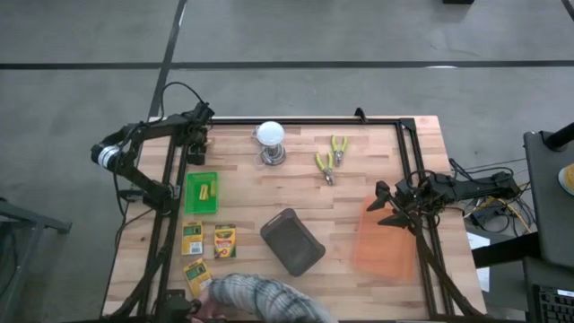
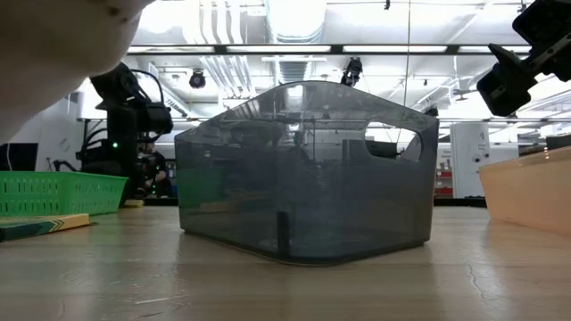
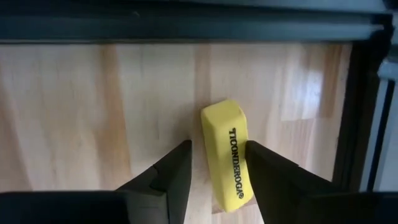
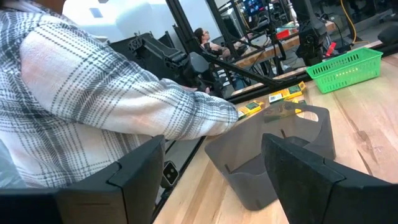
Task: Pick & Place School Supplies
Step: Put the yellow eraser into the green bin
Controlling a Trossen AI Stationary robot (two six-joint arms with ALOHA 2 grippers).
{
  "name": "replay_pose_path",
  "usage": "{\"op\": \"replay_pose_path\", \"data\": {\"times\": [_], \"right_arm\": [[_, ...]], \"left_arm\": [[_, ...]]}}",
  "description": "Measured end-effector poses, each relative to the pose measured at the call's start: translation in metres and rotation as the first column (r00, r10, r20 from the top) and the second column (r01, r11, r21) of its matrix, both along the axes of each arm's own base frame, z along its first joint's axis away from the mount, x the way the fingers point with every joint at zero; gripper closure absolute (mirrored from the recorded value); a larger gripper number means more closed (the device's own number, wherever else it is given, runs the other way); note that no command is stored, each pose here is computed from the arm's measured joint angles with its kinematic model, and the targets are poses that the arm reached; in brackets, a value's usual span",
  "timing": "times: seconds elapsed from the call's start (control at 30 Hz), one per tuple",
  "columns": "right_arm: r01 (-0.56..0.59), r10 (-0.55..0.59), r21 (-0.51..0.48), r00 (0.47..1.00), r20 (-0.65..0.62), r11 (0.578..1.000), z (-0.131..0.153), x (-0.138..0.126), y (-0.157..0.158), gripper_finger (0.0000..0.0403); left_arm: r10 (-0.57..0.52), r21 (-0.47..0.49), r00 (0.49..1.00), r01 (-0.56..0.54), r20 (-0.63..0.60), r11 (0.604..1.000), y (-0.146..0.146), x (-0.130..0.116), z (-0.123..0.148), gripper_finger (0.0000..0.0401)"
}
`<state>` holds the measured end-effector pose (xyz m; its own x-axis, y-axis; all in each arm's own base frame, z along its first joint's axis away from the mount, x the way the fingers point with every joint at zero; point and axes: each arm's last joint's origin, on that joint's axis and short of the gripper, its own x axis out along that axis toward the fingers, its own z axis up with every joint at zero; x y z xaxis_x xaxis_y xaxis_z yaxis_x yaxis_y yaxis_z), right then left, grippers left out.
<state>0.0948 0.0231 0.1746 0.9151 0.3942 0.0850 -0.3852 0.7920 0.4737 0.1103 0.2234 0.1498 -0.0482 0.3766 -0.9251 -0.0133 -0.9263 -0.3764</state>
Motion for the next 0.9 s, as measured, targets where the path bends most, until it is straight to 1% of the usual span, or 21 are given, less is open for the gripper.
{"op": "replay_pose_path", "data": {"times": [0.23,0.47,0.67,0.9], "right_arm": [[0.0,0.0,0.0,1.0,0.0,1.0,0.0,0.0,0.0,0.0135],[0.0,0.0,0.0,1.0,0.0,1.0,0.0,0.0,0.0,0.0141],[0.0,0.0,0.0,1.0,0.0,1.0,0.0,0.0,0.0,0.014],[0.0,0.0,0.0,1.0,0.0,1.0,0.0,0.0,0.0,0.0135]], "left_arm": [[-0.031,0.01,0.999,0.031,0.01,0.999,0.0014,0.0014,-0.0002,0.0292],[-0.04,0.007,0.999,0.04,0.018,0.999,0.001,0.0026,-0.0003,0.0335],[-0.045,0.009,0.999,0.045,0.014,0.999,0.0004,0.0037,-0.0003,0.0345],[-0.089,0.021,0.996,0.089,0.005,0.996,0.0013,0.0048,-0.0001,0.0345]]}}
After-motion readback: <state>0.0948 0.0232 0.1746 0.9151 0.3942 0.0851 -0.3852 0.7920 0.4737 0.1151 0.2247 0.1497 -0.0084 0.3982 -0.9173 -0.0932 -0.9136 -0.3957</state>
